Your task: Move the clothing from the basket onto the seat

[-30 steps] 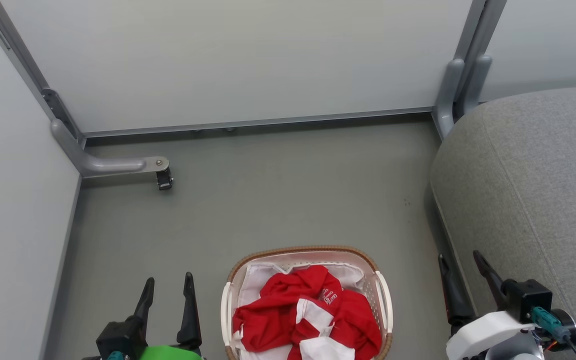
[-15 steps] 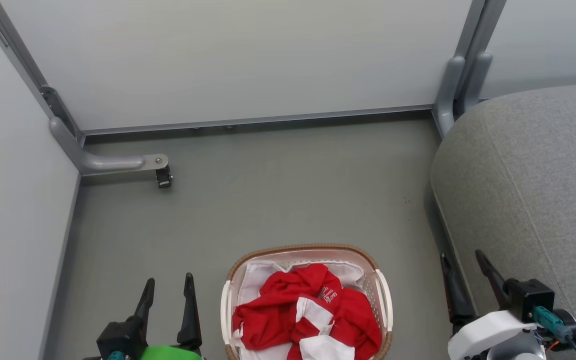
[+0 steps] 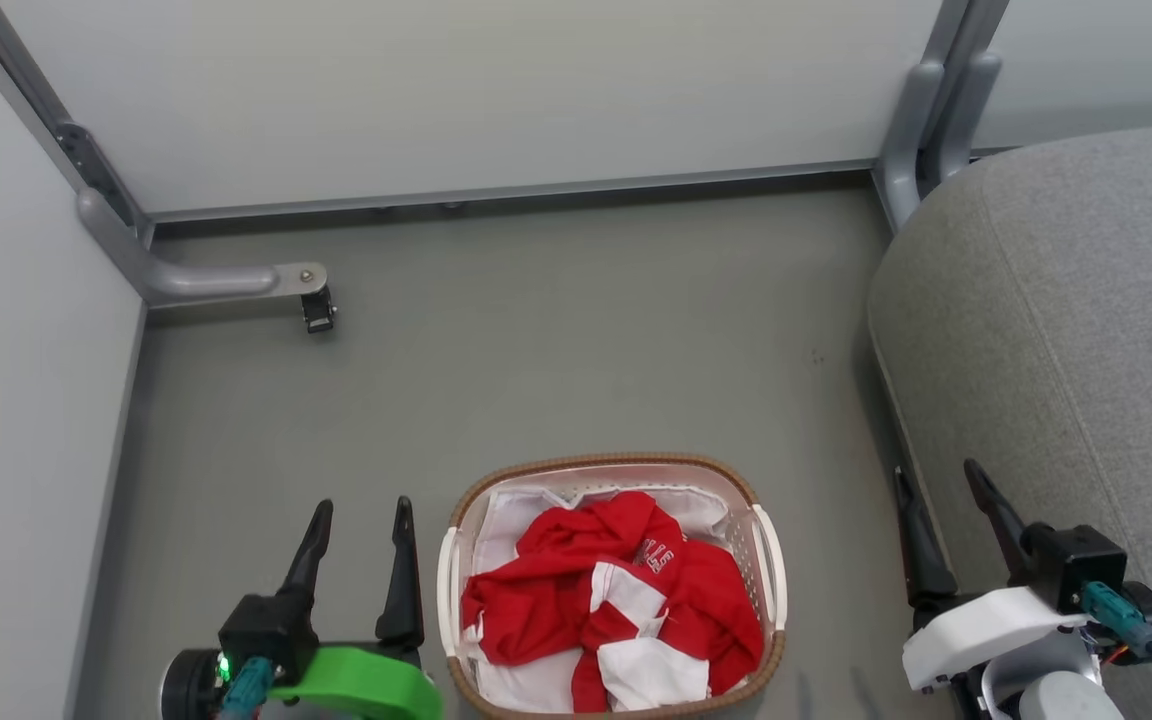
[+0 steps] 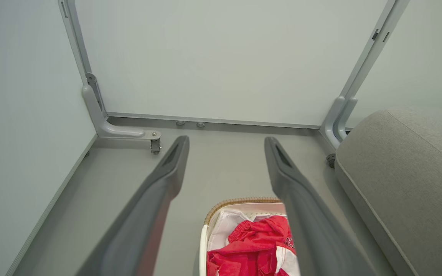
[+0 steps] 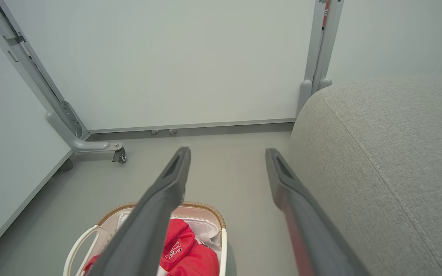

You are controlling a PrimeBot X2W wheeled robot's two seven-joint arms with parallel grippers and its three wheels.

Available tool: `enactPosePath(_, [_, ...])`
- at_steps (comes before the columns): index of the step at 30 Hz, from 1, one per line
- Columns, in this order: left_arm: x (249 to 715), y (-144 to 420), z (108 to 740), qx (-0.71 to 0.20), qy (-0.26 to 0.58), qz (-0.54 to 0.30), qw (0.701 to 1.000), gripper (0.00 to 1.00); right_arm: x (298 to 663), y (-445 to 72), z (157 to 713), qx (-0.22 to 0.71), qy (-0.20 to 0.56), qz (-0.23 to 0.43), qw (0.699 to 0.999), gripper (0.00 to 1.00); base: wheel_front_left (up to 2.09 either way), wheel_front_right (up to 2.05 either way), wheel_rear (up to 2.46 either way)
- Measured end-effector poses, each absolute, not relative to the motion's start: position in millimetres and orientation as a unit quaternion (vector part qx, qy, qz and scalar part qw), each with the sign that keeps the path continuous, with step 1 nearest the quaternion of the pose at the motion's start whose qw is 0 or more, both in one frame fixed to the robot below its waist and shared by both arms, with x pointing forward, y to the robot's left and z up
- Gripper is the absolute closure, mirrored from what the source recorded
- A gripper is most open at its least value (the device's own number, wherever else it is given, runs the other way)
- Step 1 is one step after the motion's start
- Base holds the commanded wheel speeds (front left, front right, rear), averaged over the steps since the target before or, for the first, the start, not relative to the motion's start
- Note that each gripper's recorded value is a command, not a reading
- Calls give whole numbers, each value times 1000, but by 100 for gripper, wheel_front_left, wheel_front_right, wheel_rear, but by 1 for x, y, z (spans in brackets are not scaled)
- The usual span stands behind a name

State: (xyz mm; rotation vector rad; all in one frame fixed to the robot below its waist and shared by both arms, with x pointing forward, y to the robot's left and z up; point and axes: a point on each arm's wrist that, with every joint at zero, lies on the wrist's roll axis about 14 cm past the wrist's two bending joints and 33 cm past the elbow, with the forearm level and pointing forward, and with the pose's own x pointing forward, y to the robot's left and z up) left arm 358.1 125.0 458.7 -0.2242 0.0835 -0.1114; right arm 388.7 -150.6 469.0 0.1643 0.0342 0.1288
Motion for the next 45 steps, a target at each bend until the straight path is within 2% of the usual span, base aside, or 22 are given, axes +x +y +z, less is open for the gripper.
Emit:
enactPosePath(10, [405,87,448,-72,50,-136,987,0,420,-158,451,74,32,52,995,0,0,0,0])
enactPosePath(16, [422,49,411,-42,96,-214,971,0,438,-175,436,71,43,27,996,0,0,0,0])
enactPosePath(29, [401,-8,280,33,266,-364,892,0,463,-198,391,77,80,-6,994,0,0,0,0])
enactPosePath(39, [379,-16,205,35,372,-394,840,0,466,-210,355,78,118,-23,990,0,0,0,0])
enactPosePath(45, [374,-16,176,37,412,-396,820,0,467,-219,341,76,130,-36,988,0,0,0,0])
